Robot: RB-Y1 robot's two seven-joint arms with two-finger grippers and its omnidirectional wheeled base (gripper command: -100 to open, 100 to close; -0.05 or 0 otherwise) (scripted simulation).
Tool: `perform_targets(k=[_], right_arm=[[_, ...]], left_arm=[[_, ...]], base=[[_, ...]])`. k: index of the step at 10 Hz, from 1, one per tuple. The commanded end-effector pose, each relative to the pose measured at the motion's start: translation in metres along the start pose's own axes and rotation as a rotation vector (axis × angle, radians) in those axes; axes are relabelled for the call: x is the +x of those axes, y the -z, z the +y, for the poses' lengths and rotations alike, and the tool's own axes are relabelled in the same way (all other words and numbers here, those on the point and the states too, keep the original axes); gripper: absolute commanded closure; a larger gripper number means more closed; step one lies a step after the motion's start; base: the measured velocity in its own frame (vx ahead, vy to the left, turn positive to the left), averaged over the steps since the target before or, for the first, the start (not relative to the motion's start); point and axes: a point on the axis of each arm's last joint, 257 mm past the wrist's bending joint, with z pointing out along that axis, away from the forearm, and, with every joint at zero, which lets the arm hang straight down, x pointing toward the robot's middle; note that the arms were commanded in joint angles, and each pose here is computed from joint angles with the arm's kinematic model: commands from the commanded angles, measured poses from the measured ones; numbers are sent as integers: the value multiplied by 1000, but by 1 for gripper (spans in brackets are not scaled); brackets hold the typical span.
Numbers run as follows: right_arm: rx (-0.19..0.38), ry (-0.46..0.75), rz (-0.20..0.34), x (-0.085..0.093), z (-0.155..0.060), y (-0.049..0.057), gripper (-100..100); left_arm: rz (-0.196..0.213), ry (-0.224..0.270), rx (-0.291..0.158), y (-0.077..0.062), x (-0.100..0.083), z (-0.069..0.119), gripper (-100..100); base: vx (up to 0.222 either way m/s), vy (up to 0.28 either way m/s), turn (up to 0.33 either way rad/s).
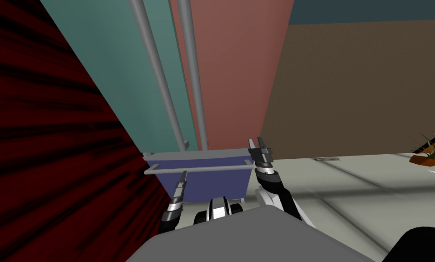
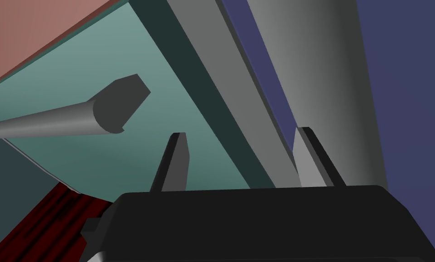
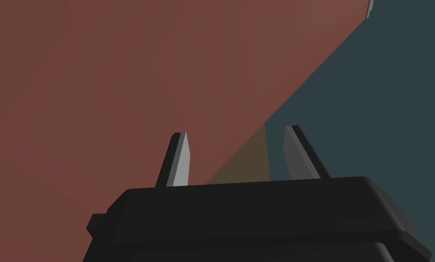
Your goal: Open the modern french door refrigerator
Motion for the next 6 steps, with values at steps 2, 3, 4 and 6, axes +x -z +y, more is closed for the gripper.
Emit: perform_targets(k=[2, 3, 4, 6], right_arm=[[0, 0, 0, 0, 0, 0, 0], [0, 0, 0, 0, 0, 0, 0], [0, 0, 0, 0, 0, 0, 0], [0, 0, 0, 0, 0, 0, 0]], left_arm=[[27, 22, -49, 14, 22, 17, -100], [27, 22, -49, 14, 22, 17, -100], [28, 28, -57, 17, 27, 20, -100], [24, 29, -57, 19, 26, 22, -100]], base=[[12, 2, -18], [7, -1, -13], [17, -22, -68], [29, -13, -44]])
